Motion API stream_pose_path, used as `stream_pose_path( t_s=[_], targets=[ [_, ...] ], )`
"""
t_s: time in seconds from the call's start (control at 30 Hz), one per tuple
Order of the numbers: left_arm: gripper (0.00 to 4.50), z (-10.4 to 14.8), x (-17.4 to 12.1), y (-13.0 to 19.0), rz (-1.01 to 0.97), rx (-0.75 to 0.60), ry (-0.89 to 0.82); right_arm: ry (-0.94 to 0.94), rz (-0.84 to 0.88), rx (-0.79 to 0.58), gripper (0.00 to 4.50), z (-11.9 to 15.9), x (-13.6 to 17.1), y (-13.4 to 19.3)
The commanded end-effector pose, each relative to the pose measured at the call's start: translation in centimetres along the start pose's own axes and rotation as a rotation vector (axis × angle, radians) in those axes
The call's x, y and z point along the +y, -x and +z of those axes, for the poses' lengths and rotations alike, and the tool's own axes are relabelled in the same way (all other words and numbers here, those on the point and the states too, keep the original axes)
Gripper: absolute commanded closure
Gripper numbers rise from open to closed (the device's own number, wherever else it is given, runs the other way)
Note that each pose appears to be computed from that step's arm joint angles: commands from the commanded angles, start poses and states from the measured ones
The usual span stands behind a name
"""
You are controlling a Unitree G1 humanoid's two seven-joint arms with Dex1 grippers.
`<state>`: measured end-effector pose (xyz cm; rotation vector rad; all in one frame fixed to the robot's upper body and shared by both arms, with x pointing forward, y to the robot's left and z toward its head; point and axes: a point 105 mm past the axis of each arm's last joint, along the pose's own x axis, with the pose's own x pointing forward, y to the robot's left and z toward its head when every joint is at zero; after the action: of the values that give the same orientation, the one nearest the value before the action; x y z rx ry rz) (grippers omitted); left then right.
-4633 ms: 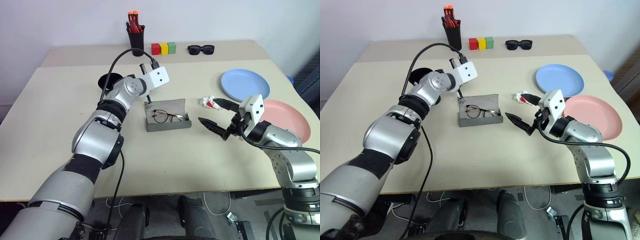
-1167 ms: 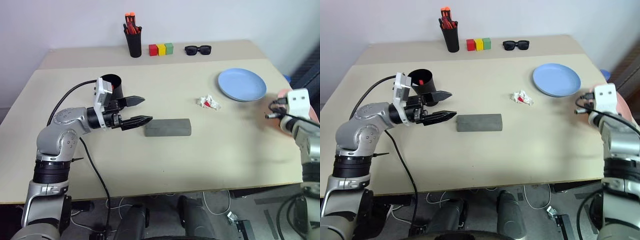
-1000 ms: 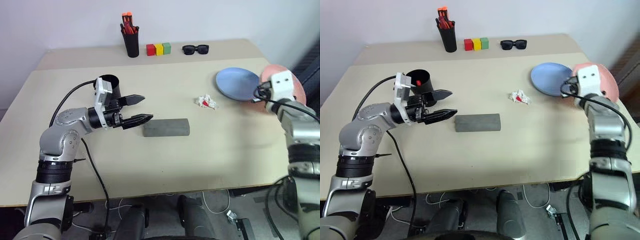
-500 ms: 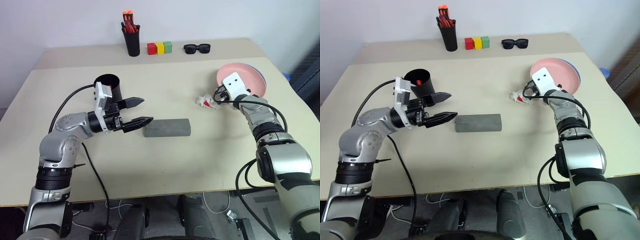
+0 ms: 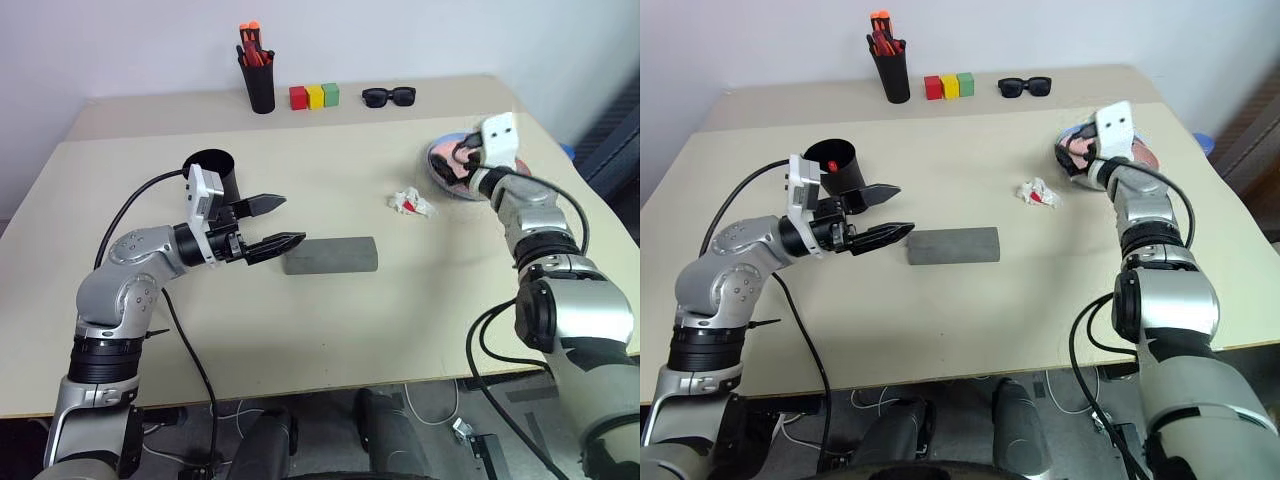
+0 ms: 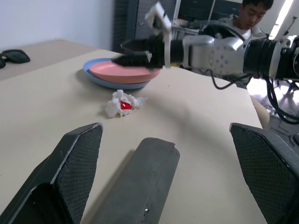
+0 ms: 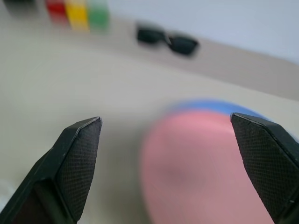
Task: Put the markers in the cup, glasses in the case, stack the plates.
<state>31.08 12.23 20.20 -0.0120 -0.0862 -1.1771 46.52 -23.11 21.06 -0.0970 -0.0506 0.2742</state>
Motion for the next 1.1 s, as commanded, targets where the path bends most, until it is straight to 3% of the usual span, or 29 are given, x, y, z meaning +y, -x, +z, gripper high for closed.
stream_pose_path(
  t_s=[0.03, 0.27, 0.47, 0.6, 0.8, 0.93, 1.1],
  targets=[
    [0.00, 1.4, -0.1, 0.1, -0.012, -0.047, -0.026, -0.108, 0.168, -0.091, 0.02, 2.5, 2.5, -0.2],
    [0.00, 1.1, -0.2, -0.1, -0.024, -0.045, -0.022, -0.023, 0.175, 0.064, 0.02, -2.5, 4.9, -0.2],
    [0.00, 1.1, -0.4, -0.2, -0.024, -0.036, -0.030, 0.016, 0.084, 0.206, 0.02, -6.5, 4.5, 0.0],
    [0.00, 1.3, -0.5, -0.1, -0.018, -0.031, -0.036, 0.018, 0.067, 0.219, 1.28, -6.5, 3.9, 0.1],
    [0.00, 1.0, -0.4, -0.2, -0.017, -0.026, -0.039, 0.060, 0.063, 0.252, 4.38, -6.9, 3.2, 0.5],
    [0.00, 0.9, -0.3, 0.0, -0.017, -0.026, -0.037, -0.056, 0.020, 0.052, 4.45, -1.8, 2.0, -0.3],
    [0.00, 1.1, -0.3, -0.2, -0.018, -0.040, -0.034, -0.131, -0.217, -0.101, 4.45, 2.2, -3.1, 0.7]
  ],
)
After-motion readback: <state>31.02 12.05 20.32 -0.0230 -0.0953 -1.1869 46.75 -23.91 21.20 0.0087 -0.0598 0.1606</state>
